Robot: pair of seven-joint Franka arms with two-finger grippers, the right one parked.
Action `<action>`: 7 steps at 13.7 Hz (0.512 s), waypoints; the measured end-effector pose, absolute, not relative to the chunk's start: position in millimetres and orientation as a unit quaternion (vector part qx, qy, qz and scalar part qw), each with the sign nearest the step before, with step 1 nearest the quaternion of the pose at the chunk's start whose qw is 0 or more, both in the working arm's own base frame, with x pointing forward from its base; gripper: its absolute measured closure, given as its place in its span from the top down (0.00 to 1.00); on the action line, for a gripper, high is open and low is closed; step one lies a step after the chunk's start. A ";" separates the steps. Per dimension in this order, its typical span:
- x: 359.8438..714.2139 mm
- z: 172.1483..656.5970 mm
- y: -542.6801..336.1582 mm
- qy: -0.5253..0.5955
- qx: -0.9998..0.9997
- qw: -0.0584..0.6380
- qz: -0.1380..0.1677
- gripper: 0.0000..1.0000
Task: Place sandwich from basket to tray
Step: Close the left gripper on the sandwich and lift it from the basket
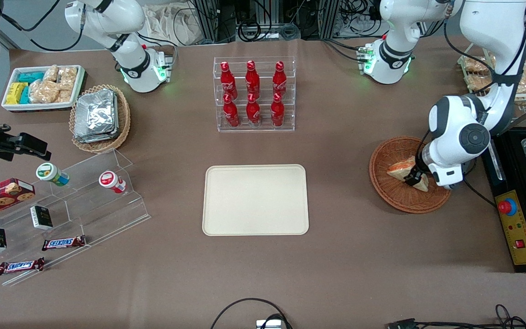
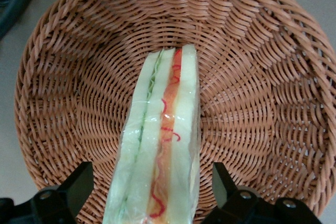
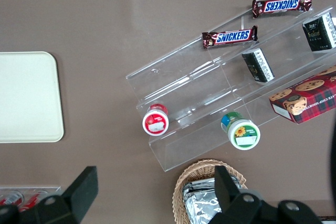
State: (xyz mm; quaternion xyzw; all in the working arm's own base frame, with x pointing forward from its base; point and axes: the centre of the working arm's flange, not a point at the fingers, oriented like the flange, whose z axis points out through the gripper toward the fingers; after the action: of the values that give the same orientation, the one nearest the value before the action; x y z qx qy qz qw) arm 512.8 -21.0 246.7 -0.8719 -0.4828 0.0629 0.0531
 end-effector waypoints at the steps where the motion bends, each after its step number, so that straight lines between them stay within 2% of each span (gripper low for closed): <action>1: 512.9 246.7 -21.0 -0.486 -0.870 0.053 0.062 0.93; 4: 513.2 246.9 -21.0 -0.488 -0.869 0.053 0.062 0.59; 6: 515.5 249.4 -21.2 -0.489 -0.869 0.052 0.059 0.40; 7: 518.6 253.3 -21.2 -0.490 -0.869 0.051 0.057 0.35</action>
State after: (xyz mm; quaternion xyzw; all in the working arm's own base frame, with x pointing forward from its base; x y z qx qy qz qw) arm 518.6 -21.2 253.3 -0.8685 -0.4897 0.0570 0.0505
